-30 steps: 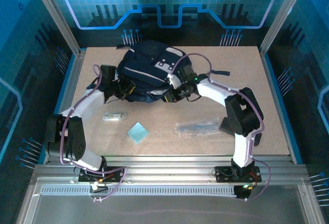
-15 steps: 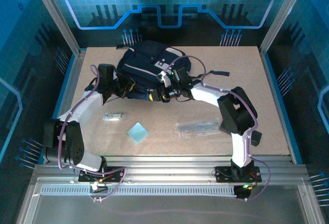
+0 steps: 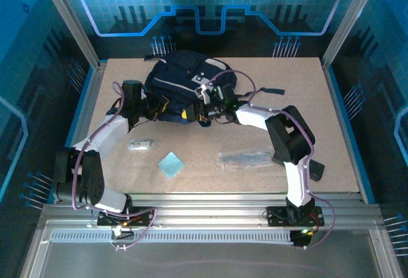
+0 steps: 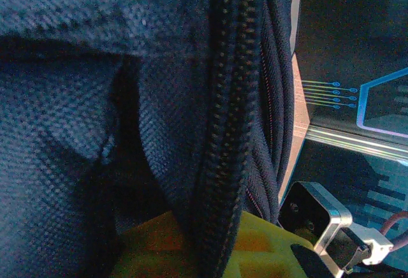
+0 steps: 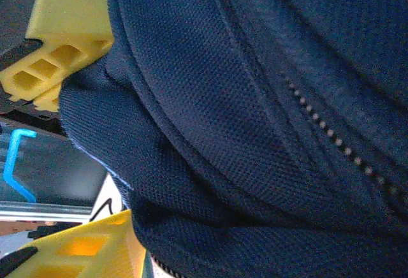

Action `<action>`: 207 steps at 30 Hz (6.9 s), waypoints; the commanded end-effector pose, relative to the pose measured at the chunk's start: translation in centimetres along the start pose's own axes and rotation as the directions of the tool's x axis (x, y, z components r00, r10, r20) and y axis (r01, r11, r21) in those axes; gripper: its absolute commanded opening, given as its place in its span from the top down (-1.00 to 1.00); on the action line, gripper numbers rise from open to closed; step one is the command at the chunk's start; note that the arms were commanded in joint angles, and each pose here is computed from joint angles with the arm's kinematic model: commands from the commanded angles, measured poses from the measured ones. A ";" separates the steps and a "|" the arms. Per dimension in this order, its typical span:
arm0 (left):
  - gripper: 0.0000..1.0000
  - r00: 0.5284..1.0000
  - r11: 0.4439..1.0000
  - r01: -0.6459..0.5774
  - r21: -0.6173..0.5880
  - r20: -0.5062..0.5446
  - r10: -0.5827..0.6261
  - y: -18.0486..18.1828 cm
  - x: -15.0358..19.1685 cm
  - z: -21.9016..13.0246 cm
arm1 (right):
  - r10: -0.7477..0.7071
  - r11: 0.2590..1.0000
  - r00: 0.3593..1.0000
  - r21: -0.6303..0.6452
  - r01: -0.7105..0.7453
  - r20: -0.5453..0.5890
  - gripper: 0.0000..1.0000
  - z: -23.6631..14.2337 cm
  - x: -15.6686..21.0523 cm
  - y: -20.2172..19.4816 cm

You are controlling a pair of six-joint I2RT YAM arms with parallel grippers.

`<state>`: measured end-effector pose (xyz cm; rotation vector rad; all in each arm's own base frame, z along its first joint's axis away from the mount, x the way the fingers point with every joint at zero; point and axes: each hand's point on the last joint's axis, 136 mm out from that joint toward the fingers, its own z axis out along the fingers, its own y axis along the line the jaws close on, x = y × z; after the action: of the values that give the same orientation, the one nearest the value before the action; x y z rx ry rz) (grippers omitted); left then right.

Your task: Pack the student bag

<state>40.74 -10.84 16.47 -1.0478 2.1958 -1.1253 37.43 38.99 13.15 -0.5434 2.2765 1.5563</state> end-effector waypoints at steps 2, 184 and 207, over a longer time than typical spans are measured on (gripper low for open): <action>1.00 0.989 0.988 -0.061 0.140 -0.123 0.078 -3.7 3.3 -0.2 | -0.189 0.970 0.975 -0.136 0.204 0.116 0.07 -0.5 -3.9 5.3; -0.79 0.980 0.959 -0.199 -0.200 -0.026 0.197 6.5 1.4 8.5 | 0.254 0.569 0.955 0.775 -0.274 0.151 1.00 -13.1 -7.7 -23.2; -0.78 0.957 0.941 -0.283 -0.183 0.011 0.290 1.8 -6.5 11.4 | 0.078 0.673 0.986 0.721 -0.163 0.150 0.80 -17.9 -5.3 -13.0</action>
<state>50.79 -11.88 8.25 -0.8496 2.3334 -0.8363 46.74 17.83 11.08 0.0288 2.6326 0.5230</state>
